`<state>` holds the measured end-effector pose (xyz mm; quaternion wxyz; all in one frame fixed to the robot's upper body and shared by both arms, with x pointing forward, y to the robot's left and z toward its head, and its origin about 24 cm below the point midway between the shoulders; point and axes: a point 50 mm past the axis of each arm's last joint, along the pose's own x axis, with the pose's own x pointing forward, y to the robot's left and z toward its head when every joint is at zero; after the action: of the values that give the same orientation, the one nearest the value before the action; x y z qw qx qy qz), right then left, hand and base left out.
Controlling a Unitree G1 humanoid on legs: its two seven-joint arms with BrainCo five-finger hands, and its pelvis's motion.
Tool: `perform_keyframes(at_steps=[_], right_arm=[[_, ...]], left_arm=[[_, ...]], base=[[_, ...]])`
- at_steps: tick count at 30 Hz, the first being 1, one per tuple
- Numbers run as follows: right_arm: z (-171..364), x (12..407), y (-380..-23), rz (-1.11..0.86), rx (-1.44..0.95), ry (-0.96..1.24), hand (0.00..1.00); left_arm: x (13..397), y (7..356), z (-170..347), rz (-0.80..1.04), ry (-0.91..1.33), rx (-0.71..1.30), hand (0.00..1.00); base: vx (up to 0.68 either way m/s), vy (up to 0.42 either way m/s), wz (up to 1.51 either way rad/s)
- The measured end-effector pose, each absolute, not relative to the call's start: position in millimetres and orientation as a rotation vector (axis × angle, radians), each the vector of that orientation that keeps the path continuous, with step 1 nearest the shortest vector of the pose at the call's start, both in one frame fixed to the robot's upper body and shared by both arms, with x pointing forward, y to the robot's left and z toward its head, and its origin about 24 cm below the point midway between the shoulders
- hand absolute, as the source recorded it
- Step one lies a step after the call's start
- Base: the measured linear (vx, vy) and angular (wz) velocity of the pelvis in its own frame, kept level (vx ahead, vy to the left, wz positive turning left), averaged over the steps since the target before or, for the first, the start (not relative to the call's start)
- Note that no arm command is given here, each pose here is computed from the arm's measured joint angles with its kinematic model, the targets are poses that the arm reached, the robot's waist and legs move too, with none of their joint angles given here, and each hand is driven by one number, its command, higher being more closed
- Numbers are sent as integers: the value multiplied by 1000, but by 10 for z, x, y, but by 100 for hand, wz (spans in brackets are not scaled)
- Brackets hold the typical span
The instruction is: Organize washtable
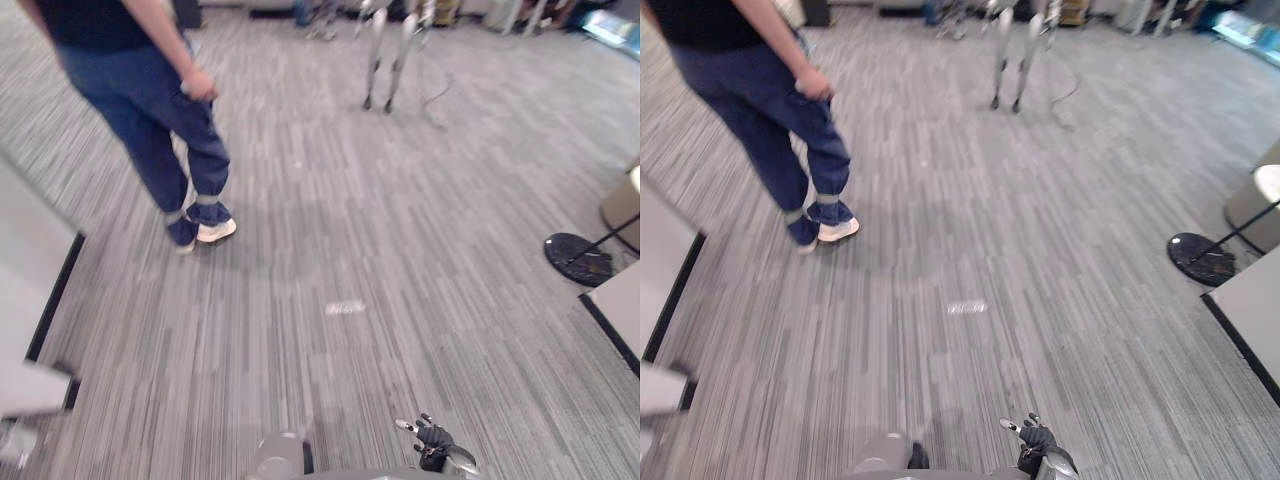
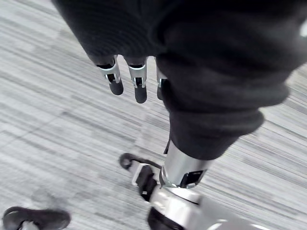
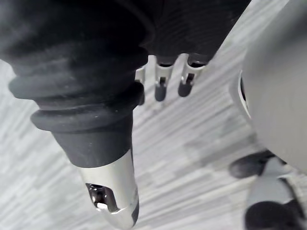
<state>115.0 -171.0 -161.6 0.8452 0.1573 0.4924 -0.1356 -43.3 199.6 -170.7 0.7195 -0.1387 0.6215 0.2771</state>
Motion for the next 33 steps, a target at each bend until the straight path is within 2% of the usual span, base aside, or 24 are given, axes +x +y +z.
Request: perform_keyframes(at_steps=[4, 8, 11, 14, 18, 23, 25, 27, 30, 33], right_arm=[[-1598, 1160, -1829, -322, 322, 1016, 0], [-1570, 1078, -2038, -441, 369, 978, 0], [-1537, 1083, -2072, -457, 375, 947, 0], [-1553, 1003, -2060, -454, 368, 969, 0], [-1533, 1020, -2154, -462, 346, 974, 0], [-1637, 946, -1966, -469, 387, 1067, 0], [-1636, 934, -1996, -474, 378, 1068, 0], [-1635, 875, -2069, -471, 337, 1079, 0], [-1652, 797, -2039, -490, 359, 1079, 0], [-1675, 762, -1967, -497, 393, 1083, 0]], left_arm=[[-164, 2152, -1701, 598, 1305, -265, 0], [174, 2064, -1721, 548, 1246, -287, 0], [371, 2021, -1709, 569, 1187, -321, 0], [298, 2005, -1704, 645, 1167, -368, 0], [41, 1857, -1749, 693, 1259, -439, 0], [160, 2056, -1706, 668, 1211, -351, 0], [198, 2019, -1710, 653, 1207, -354, 0], [155, 1940, -1723, 634, 1229, -342, 0], [56, 2000, -1712, 663, 1225, -297, 0], [44, 2064, -1717, 609, 1265, -223, 0]], base=[[425, 116, -9], [488, 67, 12], [604, -30, 30], [729, -135, 35], [760, -111, -34], [607, -35, -40], [436, 89, -43], [369, 229, -67], [347, 170, -17], [189, 180, 9]])
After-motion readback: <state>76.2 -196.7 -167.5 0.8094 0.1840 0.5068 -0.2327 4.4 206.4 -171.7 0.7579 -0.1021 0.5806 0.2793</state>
